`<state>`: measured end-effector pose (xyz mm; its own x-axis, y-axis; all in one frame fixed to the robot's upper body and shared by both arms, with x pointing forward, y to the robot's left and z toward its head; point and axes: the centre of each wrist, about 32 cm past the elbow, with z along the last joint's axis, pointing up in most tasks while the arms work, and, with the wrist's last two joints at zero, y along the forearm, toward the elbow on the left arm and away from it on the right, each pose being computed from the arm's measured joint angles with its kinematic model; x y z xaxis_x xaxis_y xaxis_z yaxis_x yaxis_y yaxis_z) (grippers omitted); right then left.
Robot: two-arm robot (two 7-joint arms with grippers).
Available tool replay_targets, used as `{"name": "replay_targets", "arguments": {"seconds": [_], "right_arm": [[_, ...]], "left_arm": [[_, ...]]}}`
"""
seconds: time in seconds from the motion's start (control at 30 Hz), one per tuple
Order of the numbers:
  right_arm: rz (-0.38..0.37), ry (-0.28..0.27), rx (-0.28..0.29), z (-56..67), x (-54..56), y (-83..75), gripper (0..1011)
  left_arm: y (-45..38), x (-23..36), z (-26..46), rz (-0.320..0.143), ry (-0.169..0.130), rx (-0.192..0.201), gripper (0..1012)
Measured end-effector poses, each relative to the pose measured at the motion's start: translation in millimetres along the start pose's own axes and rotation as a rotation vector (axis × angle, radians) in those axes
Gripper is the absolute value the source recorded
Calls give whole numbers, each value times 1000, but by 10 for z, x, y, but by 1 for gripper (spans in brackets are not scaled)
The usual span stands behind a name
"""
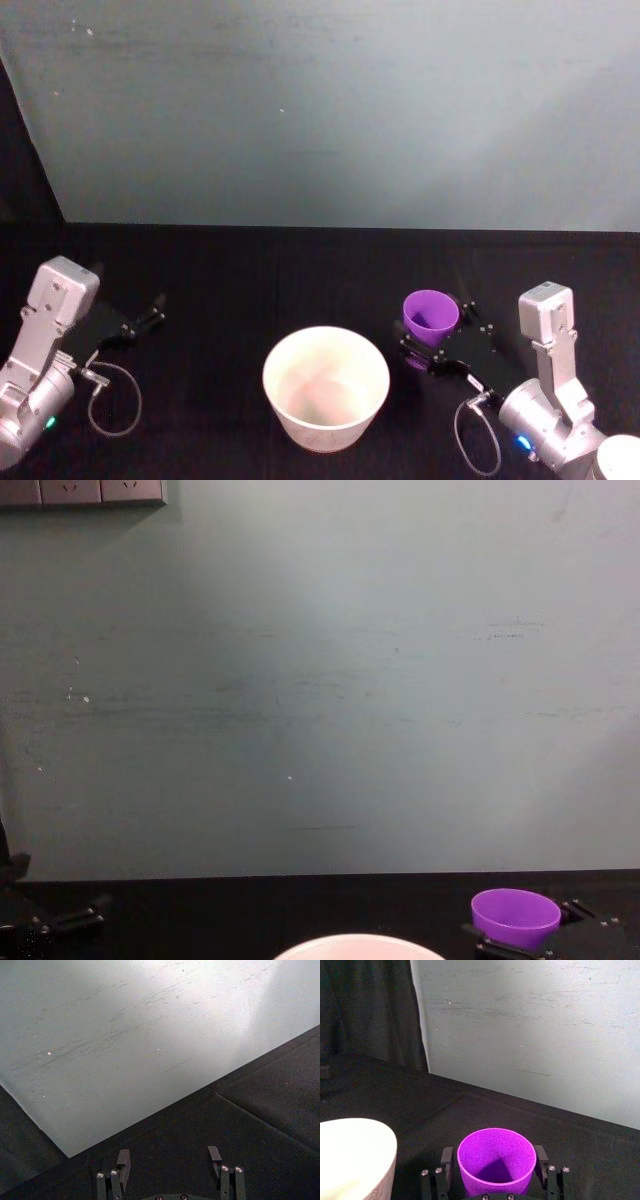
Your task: Pick up the cup and pour the mung beans from the cup into the bowl.
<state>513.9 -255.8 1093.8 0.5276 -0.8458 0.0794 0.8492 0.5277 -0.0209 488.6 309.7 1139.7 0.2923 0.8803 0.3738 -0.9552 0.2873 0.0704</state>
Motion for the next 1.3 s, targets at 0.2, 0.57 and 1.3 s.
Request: {"name": "replay_targets", "arguments": {"seconds": [0.2, 0.57, 1.3], "right_arm": [[-3, 0, 1, 2, -1, -1, 964], [-3, -1, 1, 2, -3, -3, 775], [19, -32, 51, 331, 76, -150, 723]], "left_arm": [[0, 0, 0, 0, 0, 0, 1003], [0, 0, 0, 0, 0, 0, 1003], [0, 0, 0, 0, 0, 0, 1003]]}}
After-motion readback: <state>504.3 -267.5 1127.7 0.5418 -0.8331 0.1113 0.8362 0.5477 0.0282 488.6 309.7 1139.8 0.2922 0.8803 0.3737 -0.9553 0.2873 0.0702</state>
